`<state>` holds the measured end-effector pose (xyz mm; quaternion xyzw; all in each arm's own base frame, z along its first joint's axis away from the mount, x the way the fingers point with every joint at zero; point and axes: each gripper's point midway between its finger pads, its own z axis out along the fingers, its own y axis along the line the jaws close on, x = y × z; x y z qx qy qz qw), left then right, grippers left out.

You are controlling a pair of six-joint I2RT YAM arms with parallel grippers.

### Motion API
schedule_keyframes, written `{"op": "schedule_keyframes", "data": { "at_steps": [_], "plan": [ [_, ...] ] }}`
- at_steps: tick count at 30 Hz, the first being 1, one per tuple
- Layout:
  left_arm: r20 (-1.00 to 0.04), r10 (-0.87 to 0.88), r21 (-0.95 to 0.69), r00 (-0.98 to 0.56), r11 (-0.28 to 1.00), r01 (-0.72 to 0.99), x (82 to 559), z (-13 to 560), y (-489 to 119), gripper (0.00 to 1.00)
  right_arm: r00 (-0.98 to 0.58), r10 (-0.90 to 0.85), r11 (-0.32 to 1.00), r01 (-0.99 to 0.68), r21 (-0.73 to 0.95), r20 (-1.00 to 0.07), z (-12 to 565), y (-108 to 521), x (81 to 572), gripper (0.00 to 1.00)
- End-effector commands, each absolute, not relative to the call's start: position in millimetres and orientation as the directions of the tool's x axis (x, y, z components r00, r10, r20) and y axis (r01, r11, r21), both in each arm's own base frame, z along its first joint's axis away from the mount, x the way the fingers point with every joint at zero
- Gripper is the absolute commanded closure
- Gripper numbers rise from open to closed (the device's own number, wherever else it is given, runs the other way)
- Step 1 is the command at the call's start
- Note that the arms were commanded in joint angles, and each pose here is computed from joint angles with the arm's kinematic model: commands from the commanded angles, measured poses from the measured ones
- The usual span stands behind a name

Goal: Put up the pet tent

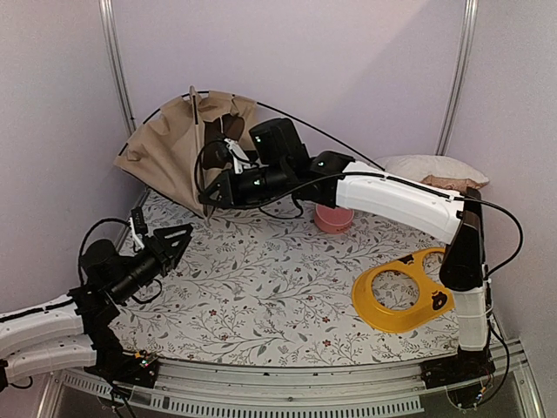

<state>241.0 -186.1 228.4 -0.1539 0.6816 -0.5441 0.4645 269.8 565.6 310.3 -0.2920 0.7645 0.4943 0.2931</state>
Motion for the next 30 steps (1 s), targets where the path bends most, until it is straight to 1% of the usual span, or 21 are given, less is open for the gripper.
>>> {"op": "schedule_keyframes", "data": {
  "at_steps": [1, 6, 13, 16, 22, 27, 30],
  "plan": [
    [-0.395, -0.793, -0.9, -0.465, 0.232, 0.369, 245.4, 260.5, -183.0, 0.51, -0.663, -0.13, 0.296, -0.736, 0.609, -0.737, 320.3, 572.6, 271.8, 1.0],
    [-0.386, -0.793, -0.9, -0.471, 0.211, 0.382, 253.4, 261.3, -192.2, 0.4, -0.669, -0.125, 0.289, -0.731, 0.618, -0.732, 321.8, 573.2, 271.3, 1.0],
    [-0.37, -0.82, -0.901, -0.436, 0.202, 0.384, 262.7, 266.2, -190.9, 0.41, -0.676, -0.126, 0.283, -0.726, 0.627, -0.726, 322.3, 573.5, 269.4, 1.0],
    [-0.374, -0.824, -0.896, -0.426, 0.202, 0.396, 266.9, 272.0, -192.8, 0.43, -0.679, -0.127, 0.285, -0.723, 0.629, -0.723, 320.8, 573.8, 269.5, 1.0],
    [-0.359, -0.807, -0.907, -0.469, 0.183, 0.38, 271.8, 268.5, -205.0, 0.52, -0.675, -0.114, 0.286, -0.725, 0.626, -0.729, 324.1, 573.7, 271.2, 1.0],
    [-0.344, -0.829, -0.905, -0.441, 0.168, 0.39, 272.7, 272.3, -199.4, 0.56, -0.679, -0.115, 0.281, -0.722, 0.632, -0.725, 324.5, 573.9, 270.2, 1.0],
    [-0.34, -0.832, -0.898, -0.438, 0.148, 0.415, 272.6, 280.1, -201.0, 0.63, -0.677, -0.112, 0.284, -0.724, 0.629, -0.728, 325.4, 573.5, 270.8, 1.0]
  ]
}}
